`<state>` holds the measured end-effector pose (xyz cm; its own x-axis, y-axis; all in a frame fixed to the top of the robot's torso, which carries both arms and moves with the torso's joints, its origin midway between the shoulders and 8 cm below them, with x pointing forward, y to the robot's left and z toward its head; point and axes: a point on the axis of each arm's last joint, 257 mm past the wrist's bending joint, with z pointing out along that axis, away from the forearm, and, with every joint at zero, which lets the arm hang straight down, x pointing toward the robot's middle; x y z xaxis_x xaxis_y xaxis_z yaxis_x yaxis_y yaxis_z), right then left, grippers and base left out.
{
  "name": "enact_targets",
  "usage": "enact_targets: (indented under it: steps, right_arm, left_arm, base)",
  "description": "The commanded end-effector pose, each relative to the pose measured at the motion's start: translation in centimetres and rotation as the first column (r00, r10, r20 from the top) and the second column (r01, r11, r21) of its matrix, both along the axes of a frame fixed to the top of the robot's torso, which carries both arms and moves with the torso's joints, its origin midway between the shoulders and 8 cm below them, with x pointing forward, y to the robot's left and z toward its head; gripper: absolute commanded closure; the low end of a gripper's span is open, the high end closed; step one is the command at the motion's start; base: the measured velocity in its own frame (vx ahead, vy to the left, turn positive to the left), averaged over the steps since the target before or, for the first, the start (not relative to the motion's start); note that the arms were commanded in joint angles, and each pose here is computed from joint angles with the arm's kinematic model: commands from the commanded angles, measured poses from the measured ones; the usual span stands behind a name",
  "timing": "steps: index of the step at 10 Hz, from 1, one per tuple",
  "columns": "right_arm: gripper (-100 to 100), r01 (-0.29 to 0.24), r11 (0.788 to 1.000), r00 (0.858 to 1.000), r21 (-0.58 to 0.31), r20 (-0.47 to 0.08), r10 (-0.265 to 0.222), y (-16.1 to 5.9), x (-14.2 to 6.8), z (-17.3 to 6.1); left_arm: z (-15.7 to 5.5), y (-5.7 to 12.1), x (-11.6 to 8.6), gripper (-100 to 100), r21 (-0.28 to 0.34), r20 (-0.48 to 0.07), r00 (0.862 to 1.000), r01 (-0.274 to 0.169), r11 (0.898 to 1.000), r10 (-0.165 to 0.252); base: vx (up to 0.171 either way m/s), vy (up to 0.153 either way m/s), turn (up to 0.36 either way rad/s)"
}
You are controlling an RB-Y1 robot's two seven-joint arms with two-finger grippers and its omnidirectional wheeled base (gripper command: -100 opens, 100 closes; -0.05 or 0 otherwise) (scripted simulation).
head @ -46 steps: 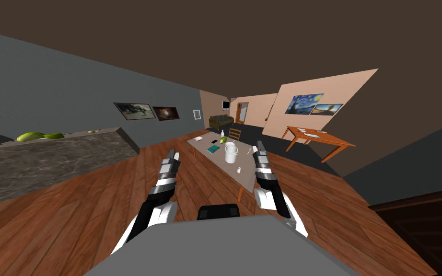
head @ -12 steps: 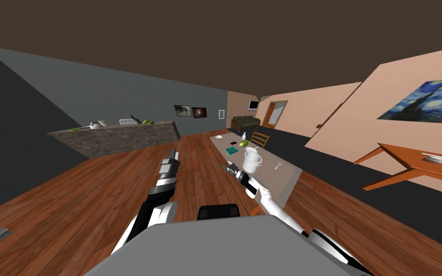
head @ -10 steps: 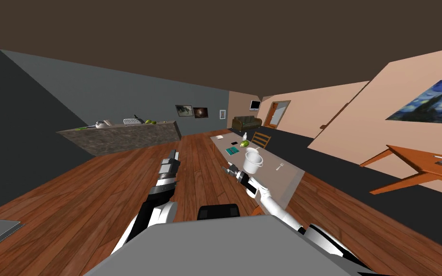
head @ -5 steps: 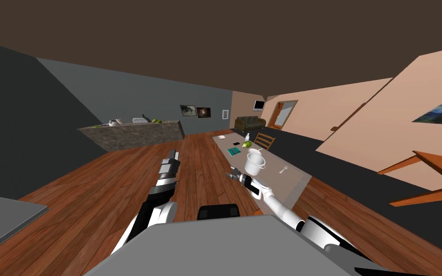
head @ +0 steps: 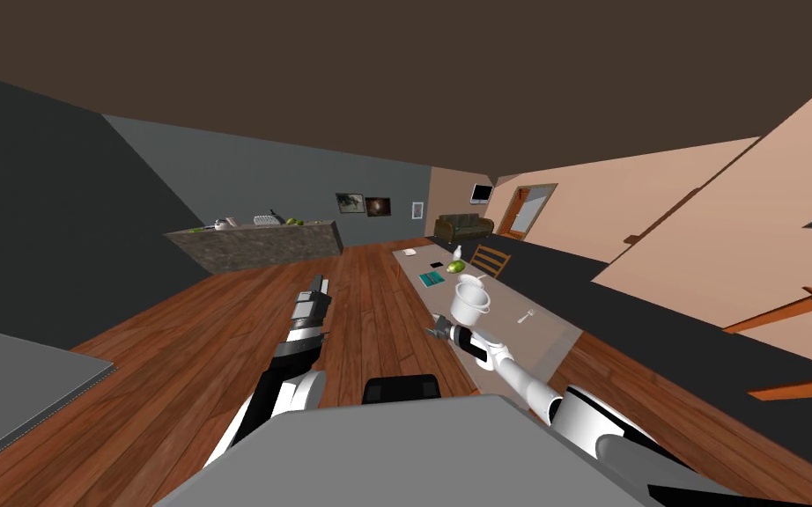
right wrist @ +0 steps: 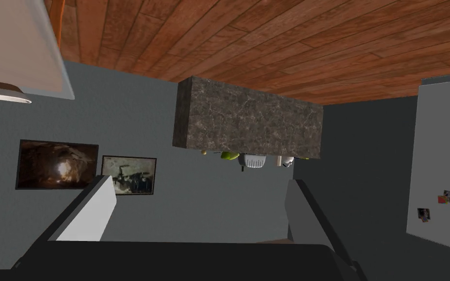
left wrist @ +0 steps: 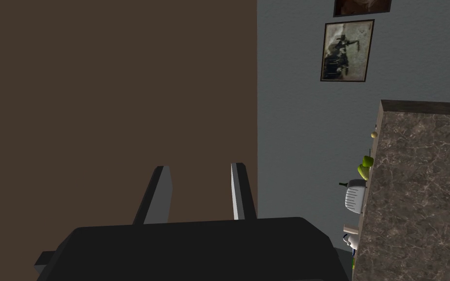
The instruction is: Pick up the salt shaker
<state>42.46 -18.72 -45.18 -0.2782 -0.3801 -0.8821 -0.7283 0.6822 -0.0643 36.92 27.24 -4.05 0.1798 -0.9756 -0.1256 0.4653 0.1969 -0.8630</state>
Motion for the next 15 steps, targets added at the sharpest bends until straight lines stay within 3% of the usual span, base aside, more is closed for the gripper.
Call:
enact_targets:
  steps: [1, 2, 3, 6, 8, 10, 11, 14, 15]
  right_arm:
    - [-100, -0.017, 0.996, 1.000, -0.085, -0.022, 0.015, -2.2, -0.8, -1.9]
    - [-100, -0.032, 0.988, 0.999, -0.153, -0.043, 0.025, -4.5, -1.6, -3.4]
    - [-100, -0.049, 0.989, 0.999, -0.137, -0.016, 0.047, -3.3, -1.0, -2.3]
    - [-100, -0.020, 0.986, 0.998, -0.165, -0.062, 0.010, -5.5, -2.1, -4.2]
    - [-100, -0.054, 0.958, 0.995, -0.281, -0.096, 0.028, -9.7, -3.5, -6.1]
    - [-100, -0.046, 0.956, 0.994, -0.290, -0.111, 0.014, -10.5, -4.0, -6.7]
    - [-100, -0.076, 0.920, 0.989, -0.384, -0.145, 0.021, -14.6, -5.5, -7.9]
    - [-100, -0.070, 0.917, 0.988, -0.392, -0.157, 0.009, -15.3, -6.0, -8.3]
    - [-100, -0.082, 0.898, 0.984, -0.433, -0.178, 0.004, -17.4, -7.0, -8.9]
  left_arm:
    - [0.0, 0.0, 0.0, 0, 0.000, 0.000, 1.000, 0.000, 1.000, 0.000]
    - [0.0, 0.0, 0.0, 0, 0.000, 0.000, 1.000, 0.000, 1.000, 0.000]
    - [0.0, 0.0, 0.0, 0, 0.000, 0.000, 1.000, 0.000, 1.000, 0.000]
    - [0.0, 0.0, 0.0, 0, 0.000, 0.000, 1.000, 0.000, 1.000, 0.000]
    - [0.0, 0.0, 0.0, 0, 0.000, 0.000, 1.000, 0.000, 1.000, 0.000]
    - [0.0, 0.0, 0.0, 0, 0.000, 0.000, 1.000, 0.000, 1.000, 0.000]
    - [0.0, 0.0, 0.0, 0, 0.000, 0.000, 1.000, 0.000, 1.000, 0.000]
    - [0.0, 0.0, 0.0, 0, 0.000, 0.000, 1.000, 0.000, 1.000, 0.000]
    - [0.0, 0.0, 0.0, 0, 0.000, 0.000, 1.000, 0.000, 1.000, 0.000]
  base:
    - [-0.009, -0.041, 0.055]
    - [-0.014, -0.054, 0.097]
    - [-0.011, -0.039, 0.027]
    - [0.000, -0.002, -0.002]
    - [-0.009, -0.033, 0.059]
    - [-0.004, -0.035, 0.014]
    - [-0.023, -0.035, 0.062]
    - [-0.010, -0.026, 0.012]
    - [-0.003, -0.016, 0.024]
